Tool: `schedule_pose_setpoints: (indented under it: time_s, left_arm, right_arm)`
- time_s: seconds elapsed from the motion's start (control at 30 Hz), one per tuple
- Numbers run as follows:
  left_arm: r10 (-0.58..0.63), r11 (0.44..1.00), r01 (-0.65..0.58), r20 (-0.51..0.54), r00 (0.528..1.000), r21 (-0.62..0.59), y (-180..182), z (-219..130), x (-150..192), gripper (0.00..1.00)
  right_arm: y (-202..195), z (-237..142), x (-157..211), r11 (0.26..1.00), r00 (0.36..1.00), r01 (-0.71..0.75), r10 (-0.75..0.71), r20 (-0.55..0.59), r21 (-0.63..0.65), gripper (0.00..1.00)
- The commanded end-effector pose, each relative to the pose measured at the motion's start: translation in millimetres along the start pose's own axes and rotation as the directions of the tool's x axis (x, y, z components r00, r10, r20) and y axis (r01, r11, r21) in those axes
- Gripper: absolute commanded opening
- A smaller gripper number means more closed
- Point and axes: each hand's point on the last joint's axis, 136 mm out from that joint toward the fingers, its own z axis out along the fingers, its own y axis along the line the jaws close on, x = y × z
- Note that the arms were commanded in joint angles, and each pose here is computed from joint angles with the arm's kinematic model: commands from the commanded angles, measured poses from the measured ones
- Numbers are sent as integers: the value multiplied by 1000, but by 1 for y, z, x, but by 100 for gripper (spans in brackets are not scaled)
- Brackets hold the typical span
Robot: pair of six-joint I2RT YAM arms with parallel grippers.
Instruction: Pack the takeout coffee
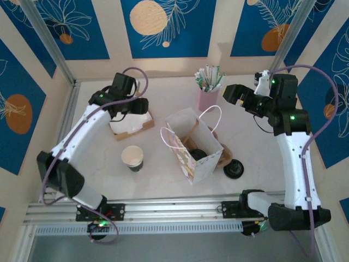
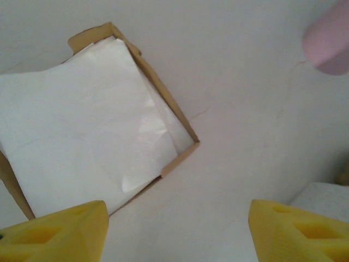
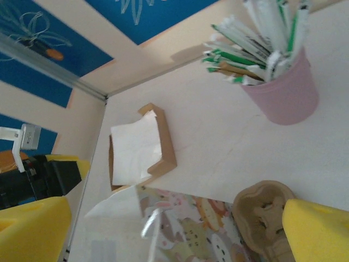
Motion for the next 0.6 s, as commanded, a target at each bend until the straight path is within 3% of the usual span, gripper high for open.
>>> schedule_pose_setpoints:
  time_s: [0.0, 0.2, 0.4, 0.57]
  left_arm:
    - [-3, 996, -6, -100, 995, -89, 27, 22, 4, 66]
    - [-43, 990, 18, -181, 982, -139, 51, 67, -1, 59]
    - [-84, 983, 40, -238, 968, -181, 75, 103, -2, 52]
    - [-107, 976, 46, -288, 952, -211, 92, 129, 5, 50]
  right_arm:
    - [5, 11, -10, 998, 1000, -21, 20, -12, -59, 99]
    - [50, 54, -28, 984, 988, 103, -118, -98, -143, 99]
    - [88, 121, -7, 951, 914, 214, -275, -298, -221, 100]
    - [105, 170, 11, 930, 853, 250, -344, -392, -270, 95]
